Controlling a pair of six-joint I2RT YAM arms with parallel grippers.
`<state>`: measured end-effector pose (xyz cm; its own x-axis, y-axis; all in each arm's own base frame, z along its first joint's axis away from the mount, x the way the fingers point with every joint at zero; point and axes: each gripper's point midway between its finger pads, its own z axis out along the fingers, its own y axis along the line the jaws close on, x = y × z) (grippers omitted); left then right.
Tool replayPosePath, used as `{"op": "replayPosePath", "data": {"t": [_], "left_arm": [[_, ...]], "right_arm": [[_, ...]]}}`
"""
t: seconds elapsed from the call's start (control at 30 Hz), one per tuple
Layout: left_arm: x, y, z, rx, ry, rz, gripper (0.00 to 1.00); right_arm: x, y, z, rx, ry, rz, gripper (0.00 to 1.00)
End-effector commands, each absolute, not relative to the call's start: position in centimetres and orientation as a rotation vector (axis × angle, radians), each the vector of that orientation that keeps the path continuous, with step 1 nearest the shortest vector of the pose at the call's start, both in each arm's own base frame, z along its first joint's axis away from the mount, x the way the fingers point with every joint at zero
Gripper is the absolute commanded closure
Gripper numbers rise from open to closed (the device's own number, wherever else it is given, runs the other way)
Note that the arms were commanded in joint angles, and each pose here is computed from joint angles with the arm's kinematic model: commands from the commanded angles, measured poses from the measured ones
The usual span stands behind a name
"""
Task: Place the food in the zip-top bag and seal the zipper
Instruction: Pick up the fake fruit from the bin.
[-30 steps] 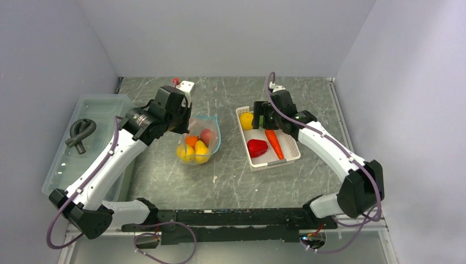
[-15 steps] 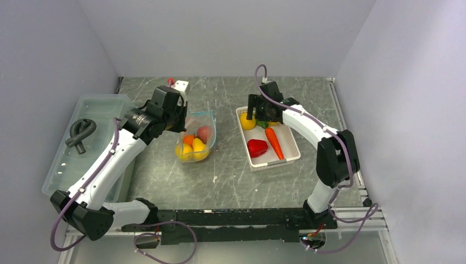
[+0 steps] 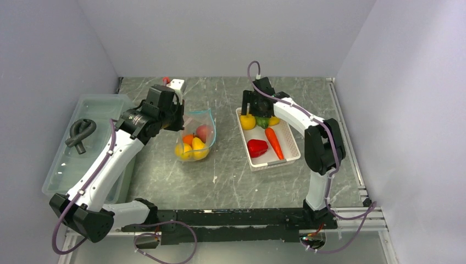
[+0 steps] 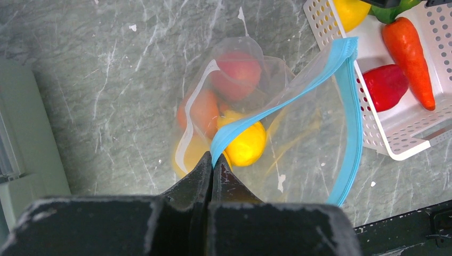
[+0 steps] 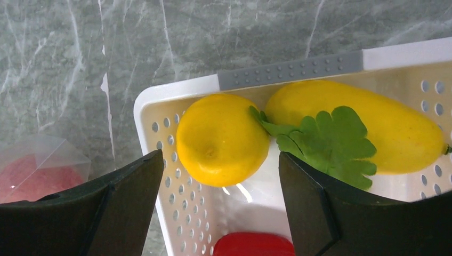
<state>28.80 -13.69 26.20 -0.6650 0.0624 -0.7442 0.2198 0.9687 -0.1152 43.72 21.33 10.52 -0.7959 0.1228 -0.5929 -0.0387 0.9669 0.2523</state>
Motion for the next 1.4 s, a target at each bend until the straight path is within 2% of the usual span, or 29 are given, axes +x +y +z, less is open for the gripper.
{"op": "replayPosePath", "data": {"t": [0.0,0.63,1.0,1.17,1.37], "left_arm": [[29.1,-13.9,27.8,0.184,2.224,-0.299,1.00],[29.2,-13.8,27.6,0.173,2.228,-0.314,1.00],[29.2,-13.8,27.5,0.168,2.232,-0.318,1.00],[29.3,-13.8,27.4,0.167,2.236,-0.318,1.00],[29.3,-13.8,27.4,0.167,2.237,-0.324,1.00]], "right_arm": [[45.5,21.9,11.7,0.080,2.427,0.353,0.18],[45.6,22.8,7.3,0.073,2.522,0.348,0.23],[45.2,22.1,10.6,0.051,2.458,0.346,0.69],[44.7,21.1,12.5,0.058,2.411,0.317,0.78],[43.8,20.1,14.8,0.063,2.364,0.298,0.80]]}}
